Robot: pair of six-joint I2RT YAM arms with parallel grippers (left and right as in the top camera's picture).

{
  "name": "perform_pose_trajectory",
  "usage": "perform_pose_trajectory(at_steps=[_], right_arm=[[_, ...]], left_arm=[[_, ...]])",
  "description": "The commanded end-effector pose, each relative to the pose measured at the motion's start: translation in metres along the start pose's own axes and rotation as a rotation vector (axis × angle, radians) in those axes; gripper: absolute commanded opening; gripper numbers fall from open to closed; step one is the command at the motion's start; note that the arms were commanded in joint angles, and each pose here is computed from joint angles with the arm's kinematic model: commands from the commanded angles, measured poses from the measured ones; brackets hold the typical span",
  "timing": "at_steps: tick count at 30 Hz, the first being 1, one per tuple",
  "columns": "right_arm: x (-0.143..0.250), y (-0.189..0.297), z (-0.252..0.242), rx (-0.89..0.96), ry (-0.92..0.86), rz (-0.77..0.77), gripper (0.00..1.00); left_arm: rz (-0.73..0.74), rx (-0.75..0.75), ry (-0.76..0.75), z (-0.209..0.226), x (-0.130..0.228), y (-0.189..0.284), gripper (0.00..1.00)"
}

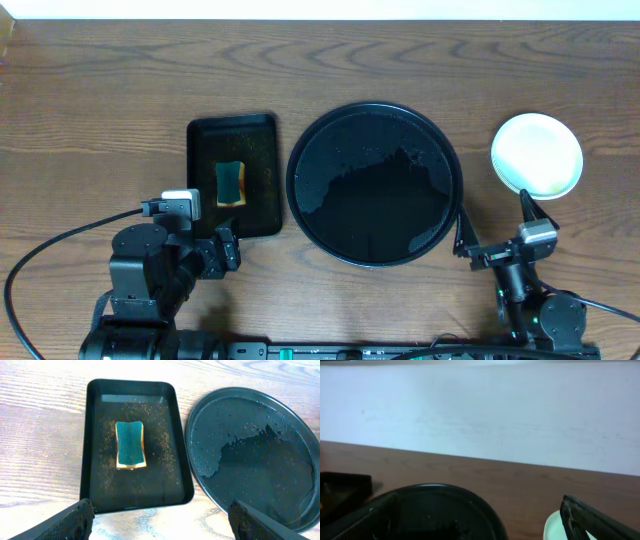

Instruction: Clean dirty plates on tray and stack at the side

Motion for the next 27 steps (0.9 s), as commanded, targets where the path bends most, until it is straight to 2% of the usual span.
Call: perform_pose_trajectory(at_steps=[1,7,27], right_arm=[[0.016,-0.002,-0.005,0.059,0.008,0.005,0.99],[0.057,-0.002,0.002,0.033,0.081,0.146,0.99],[0.057,-0.002,0.001,0.033,0.102,0.147,0.99]], left_arm=[[0.003,0.003,-0.011,0.000,0.001,-0.001,0.86],[0.003,0.003,-0.011,0.000,0.001,-0.001,0.86],[0.003,0.003,-0.011,0.000,0.001,-0.001,0.86]])
Point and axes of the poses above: each gripper's point midway between its finger pads, its own y axis back along the fingers, its own z axis along the line the jaws close on, x = y × z, the point moved 4 cm from there along y, back along the fingers, and after that the axes turned 12 degrees about y, right-handed, at the moved point
